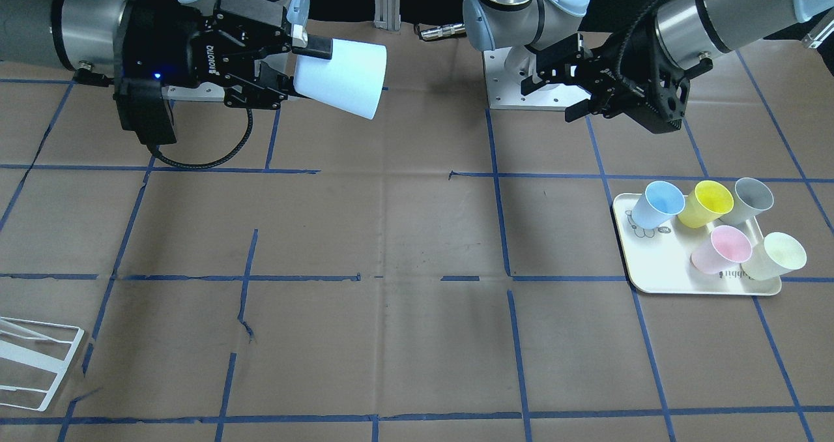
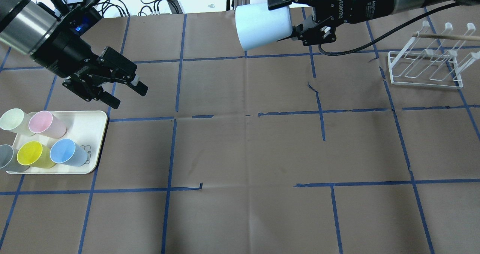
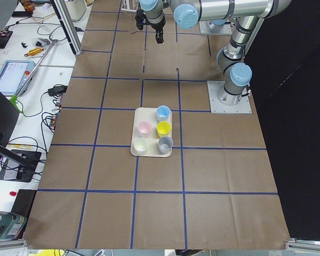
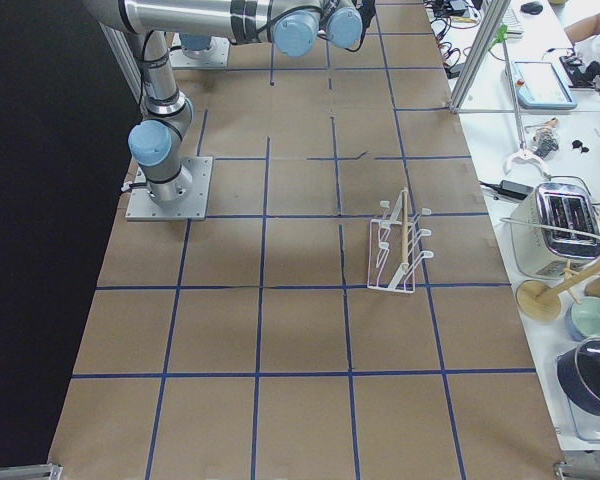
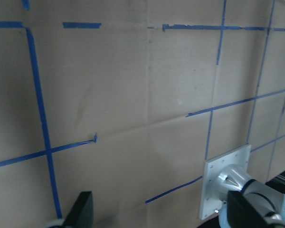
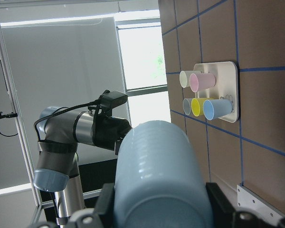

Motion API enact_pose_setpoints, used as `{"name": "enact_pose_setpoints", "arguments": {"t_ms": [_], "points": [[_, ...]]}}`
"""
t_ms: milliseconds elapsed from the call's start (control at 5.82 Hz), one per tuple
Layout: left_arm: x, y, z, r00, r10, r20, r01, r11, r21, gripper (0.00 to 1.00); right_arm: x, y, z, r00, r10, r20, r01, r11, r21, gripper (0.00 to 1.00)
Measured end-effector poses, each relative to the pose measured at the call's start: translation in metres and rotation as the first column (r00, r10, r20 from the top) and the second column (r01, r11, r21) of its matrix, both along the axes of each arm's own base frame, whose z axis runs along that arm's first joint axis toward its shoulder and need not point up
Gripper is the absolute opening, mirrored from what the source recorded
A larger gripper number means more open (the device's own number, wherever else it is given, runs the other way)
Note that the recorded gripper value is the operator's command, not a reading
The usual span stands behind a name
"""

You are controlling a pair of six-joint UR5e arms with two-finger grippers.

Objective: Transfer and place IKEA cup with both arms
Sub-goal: 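Carry the cup to table center with right gripper while left gripper approaches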

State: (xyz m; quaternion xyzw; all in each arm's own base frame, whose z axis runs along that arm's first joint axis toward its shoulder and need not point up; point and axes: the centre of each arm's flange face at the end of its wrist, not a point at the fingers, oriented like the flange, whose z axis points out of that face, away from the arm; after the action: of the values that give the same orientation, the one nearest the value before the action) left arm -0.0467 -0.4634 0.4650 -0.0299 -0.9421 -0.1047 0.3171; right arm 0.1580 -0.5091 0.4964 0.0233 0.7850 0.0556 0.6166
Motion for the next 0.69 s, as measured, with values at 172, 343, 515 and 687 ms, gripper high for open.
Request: {"name": "enact_pose_setpoints", "arguments": {"t_ms": [172, 343, 515, 687], "points": [[0.023, 0.006, -0.011, 0.994, 0.000, -0.105, 0.000, 1.000, 0.000, 0.97, 0.007, 0.002, 0.000, 1.000, 0.008, 0.007, -0.008, 1.000, 0.003, 0.53], [0.035, 0.011, -0.021, 0.968, 0.024, -0.248, -0.026, 1.000, -0.004, 0.98, 0.011, 0.003, 0.000, 1.000, 0.013, 0.009, -0.013, 1.000, 0.003, 0.53], [0.038, 0.013, -0.027, 0.924, 0.083, -0.374, -0.089, 0.996, 0.002, 0.98, 0.012, 0.004, 0.000, 1.000, 0.016, 0.010, -0.016, 1.000, 0.002, 0.53], [0.036, 0.011, -0.029, 0.877, 0.145, -0.458, -0.160, 0.987, 0.005, 0.98, 0.013, 0.004, 0.000, 1.000, 0.018, 0.010, -0.018, 1.000, 0.002, 0.53]]}}
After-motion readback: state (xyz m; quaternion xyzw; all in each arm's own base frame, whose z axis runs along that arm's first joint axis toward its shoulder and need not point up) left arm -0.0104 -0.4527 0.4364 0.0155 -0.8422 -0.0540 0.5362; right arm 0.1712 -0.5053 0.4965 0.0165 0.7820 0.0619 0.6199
